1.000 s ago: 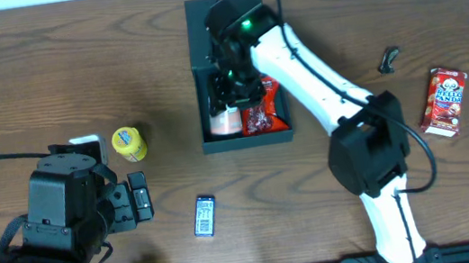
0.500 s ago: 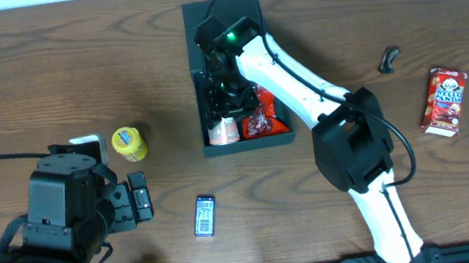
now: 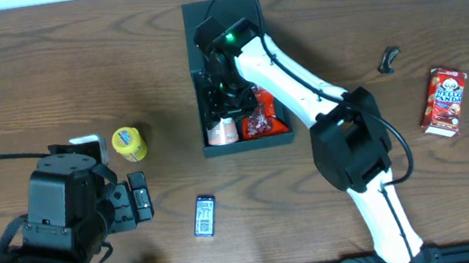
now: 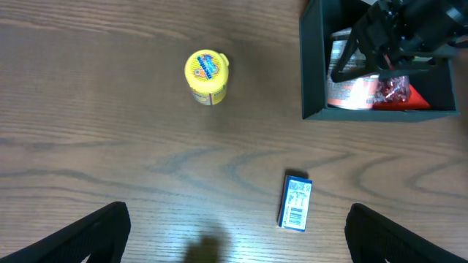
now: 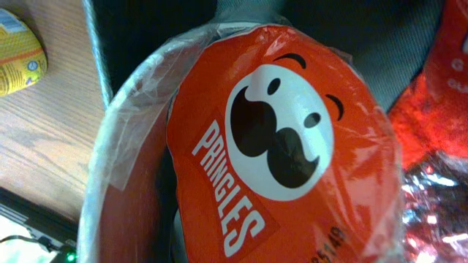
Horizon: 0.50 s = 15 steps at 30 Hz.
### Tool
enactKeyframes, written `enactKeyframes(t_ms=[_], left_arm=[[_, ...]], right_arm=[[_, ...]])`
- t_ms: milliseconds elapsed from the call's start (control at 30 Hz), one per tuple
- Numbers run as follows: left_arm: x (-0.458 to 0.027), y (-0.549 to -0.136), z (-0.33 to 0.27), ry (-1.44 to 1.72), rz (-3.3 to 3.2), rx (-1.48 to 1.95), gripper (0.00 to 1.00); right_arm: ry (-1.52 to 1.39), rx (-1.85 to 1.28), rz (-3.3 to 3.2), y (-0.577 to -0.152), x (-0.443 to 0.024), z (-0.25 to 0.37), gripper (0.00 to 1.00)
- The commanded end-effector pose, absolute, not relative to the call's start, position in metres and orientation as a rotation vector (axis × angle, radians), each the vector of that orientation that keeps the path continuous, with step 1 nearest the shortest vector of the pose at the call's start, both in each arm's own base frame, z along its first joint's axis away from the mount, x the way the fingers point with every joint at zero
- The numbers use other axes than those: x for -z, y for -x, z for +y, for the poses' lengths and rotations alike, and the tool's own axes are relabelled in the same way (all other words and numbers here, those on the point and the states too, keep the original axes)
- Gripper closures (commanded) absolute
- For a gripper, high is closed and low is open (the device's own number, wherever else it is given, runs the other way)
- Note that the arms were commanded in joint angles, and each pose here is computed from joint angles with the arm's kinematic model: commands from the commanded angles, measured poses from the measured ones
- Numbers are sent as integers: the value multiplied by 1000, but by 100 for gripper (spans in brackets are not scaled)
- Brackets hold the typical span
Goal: Pack container
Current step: 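Release the Pringles can and lift the right gripper out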
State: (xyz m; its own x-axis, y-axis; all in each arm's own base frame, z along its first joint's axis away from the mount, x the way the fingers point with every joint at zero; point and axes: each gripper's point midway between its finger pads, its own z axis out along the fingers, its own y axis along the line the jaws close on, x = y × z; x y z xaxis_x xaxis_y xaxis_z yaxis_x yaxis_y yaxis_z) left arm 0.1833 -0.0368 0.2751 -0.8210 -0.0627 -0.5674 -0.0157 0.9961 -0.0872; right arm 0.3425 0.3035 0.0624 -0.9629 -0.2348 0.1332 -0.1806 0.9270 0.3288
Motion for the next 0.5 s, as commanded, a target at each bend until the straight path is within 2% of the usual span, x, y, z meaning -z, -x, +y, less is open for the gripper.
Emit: enactKeyframes(t_ms=[0, 67, 100, 133, 467], left_arm=[[-277, -183, -37, 67, 2530, 110, 5], [-277, -183, -37, 66, 2530, 109, 5], [-277, -183, -37, 63, 2530, 108, 5], [-277, -184, -37, 64, 2529, 105, 5], [-277, -184, -37, 64, 2529, 105, 5]], right_arm=[[-344, 490, -2902, -338, -58, 317, 64], [-347, 495, -2907, -339, -58, 318, 54], [-348, 493, -2910, -340, -58, 318, 34], [-349, 493, -2911, -340, -58, 318, 2], [-354, 607, -2895, -341, -73, 328, 1]])
